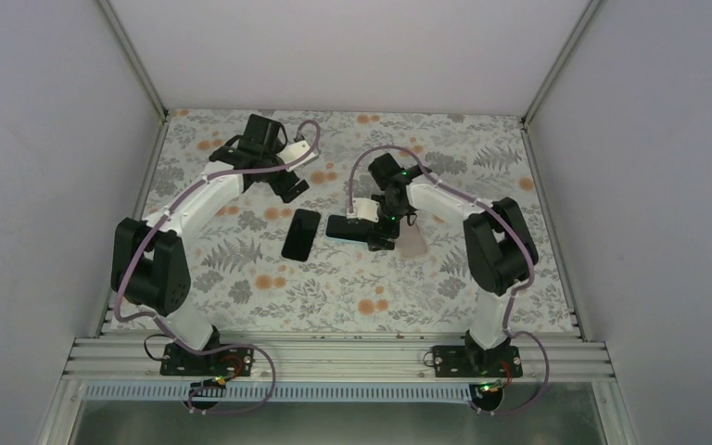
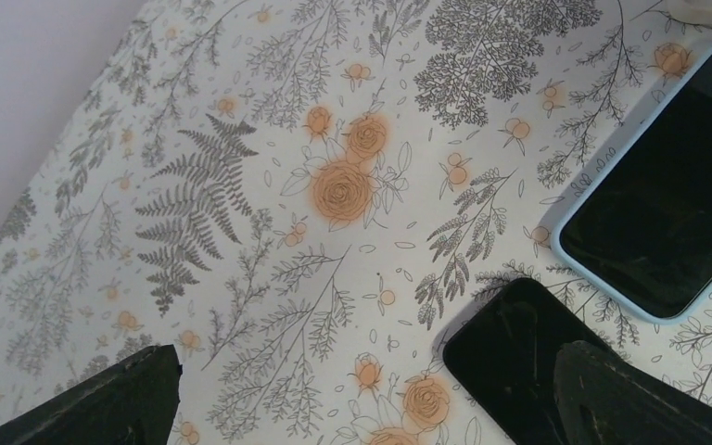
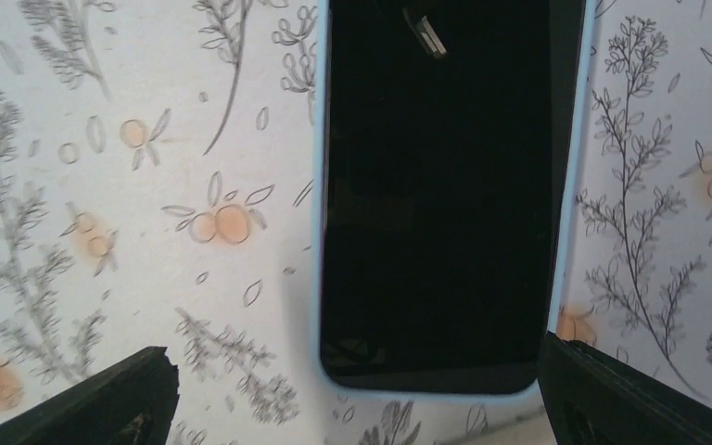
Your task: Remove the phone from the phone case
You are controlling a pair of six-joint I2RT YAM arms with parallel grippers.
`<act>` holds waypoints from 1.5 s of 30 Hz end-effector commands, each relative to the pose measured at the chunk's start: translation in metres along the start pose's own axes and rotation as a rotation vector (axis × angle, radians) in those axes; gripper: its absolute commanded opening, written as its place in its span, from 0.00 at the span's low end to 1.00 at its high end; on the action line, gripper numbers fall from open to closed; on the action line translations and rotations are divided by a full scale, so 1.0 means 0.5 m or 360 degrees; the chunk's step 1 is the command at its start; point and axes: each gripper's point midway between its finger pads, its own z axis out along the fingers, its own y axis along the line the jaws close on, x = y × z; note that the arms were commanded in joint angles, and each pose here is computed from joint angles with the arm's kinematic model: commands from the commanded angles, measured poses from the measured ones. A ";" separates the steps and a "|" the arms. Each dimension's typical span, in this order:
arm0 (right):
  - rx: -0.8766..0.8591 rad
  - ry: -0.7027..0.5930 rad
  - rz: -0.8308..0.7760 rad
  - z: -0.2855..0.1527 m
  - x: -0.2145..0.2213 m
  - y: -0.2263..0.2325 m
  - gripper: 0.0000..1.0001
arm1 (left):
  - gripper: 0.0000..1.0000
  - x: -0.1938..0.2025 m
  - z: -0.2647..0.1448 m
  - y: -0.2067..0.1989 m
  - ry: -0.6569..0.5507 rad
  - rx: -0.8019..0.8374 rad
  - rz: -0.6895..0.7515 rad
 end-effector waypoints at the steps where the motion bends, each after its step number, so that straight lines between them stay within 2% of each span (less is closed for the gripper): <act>1: 0.0057 0.0020 -0.0051 0.030 -0.031 -0.033 1.00 | 1.00 -0.020 0.008 0.016 -0.0049 -0.0039 -0.0075; 8: 0.0024 0.0094 -0.0044 0.071 -0.040 -0.056 1.00 | 1.00 0.005 0.017 0.017 -0.0024 -0.0070 -0.0076; 18: 0.0009 0.0137 -0.0052 0.086 -0.053 -0.077 1.00 | 1.00 0.005 0.011 0.004 -0.0042 -0.0032 -0.0073; 24: -0.0044 0.0239 -0.0023 0.109 -0.032 -0.075 1.00 | 1.00 0.012 0.019 -0.003 -0.0034 0.0001 -0.0079; 35: -0.0081 0.0286 -0.0034 0.126 -0.021 -0.068 0.99 | 1.00 0.015 0.019 -0.007 -0.0032 0.0017 -0.0070; 37: -0.0061 0.0296 -0.0042 0.127 -0.022 -0.068 0.95 | 1.00 0.013 0.018 -0.006 -0.0037 0.0022 -0.0075; 42: -0.0010 0.0363 -0.0087 0.137 -0.014 -0.054 0.74 | 1.00 0.010 0.022 -0.018 -0.0045 0.0096 -0.0107; 45: 0.0002 0.0336 -0.0092 0.133 -0.018 -0.045 0.67 | 1.00 0.000 0.014 -0.027 -0.0078 0.0183 -0.0145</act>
